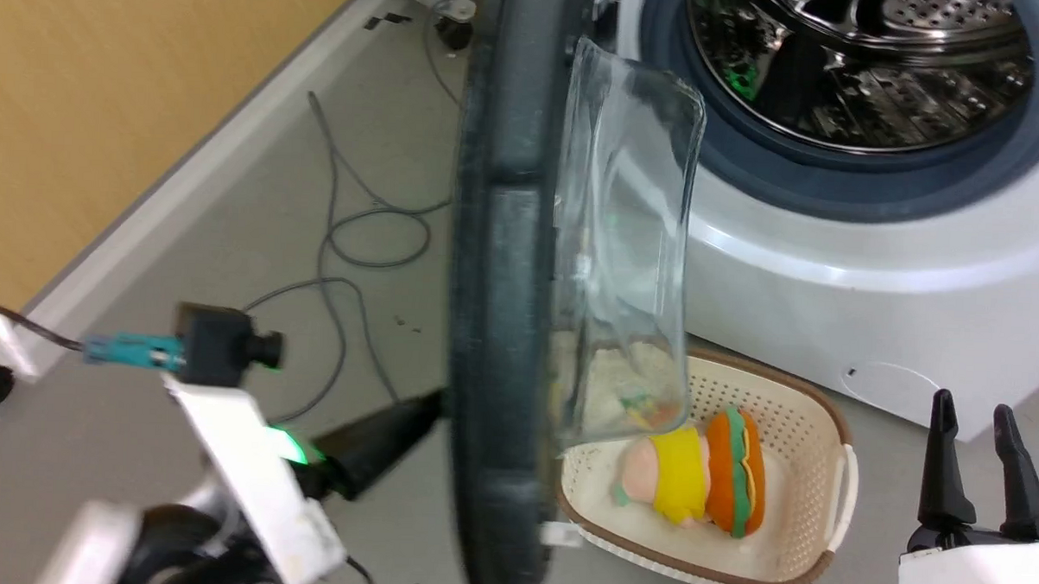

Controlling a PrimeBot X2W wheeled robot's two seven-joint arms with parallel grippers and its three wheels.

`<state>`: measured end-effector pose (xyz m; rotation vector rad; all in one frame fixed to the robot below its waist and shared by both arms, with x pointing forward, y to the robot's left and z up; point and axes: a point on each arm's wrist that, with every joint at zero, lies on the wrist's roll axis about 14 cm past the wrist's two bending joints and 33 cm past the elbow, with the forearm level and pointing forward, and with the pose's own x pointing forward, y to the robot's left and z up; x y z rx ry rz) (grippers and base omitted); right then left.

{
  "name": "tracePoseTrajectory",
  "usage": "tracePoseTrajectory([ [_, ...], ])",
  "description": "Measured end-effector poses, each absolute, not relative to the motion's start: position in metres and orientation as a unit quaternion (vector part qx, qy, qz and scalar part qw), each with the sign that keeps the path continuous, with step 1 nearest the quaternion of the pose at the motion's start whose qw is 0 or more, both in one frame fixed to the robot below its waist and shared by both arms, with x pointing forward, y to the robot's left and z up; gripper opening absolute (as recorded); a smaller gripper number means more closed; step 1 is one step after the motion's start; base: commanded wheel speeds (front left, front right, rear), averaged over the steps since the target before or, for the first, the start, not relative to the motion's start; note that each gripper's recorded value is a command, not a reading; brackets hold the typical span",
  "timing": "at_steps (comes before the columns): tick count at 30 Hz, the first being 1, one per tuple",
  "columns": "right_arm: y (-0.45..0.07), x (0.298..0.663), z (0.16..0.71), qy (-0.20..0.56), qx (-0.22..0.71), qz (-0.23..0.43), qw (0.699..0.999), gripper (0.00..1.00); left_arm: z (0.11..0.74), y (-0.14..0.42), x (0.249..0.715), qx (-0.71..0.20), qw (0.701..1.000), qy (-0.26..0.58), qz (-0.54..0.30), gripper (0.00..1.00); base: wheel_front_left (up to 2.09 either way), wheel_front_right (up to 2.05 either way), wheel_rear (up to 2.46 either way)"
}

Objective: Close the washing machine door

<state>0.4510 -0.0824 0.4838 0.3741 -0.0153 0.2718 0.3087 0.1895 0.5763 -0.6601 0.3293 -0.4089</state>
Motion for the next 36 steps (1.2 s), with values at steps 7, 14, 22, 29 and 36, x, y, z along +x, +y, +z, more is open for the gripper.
tracePoseTrajectory([
  [7, -0.107, 0.448, 0.48, -0.009, 0.178, 0.104, 0.979, 1.0, 0.574, 0.124, 0.333, -0.357, 0.881, 0.147, -0.272, 0.0, 0.0, 0.0, 0.0],
  [14, -0.147, 0.441, 0.484, -0.021, 0.171, 0.053, 0.984, 1.0, 0.566, 0.051, 0.364, -0.391, 0.846, 0.14, -0.335, 0.0, 0.0, 0.0, 0.0],
  [22, -0.19, 0.425, 0.483, -0.026, 0.161, -0.005, 0.987, 1.0, 0.549, 0.014, 0.395, -0.402, 0.836, 0.137, -0.347, 0.0, 0.0, 0.0, 0.0],
  [29, -0.227, 0.403, 0.481, -0.027, 0.157, -0.057, 0.986, 1.0, 0.529, -0.019, 0.408, -0.412, 0.819, 0.162, -0.365, 0.0, 0.0, 0.0, 0.0],
  [36, -0.233, 0.395, 0.49, -0.038, 0.157, -0.064, 0.985, 1.0, 0.527, -0.013, 0.405, -0.397, 0.829, 0.153, -0.364, 0.0, 0.0, 0.0, 0.0],
])
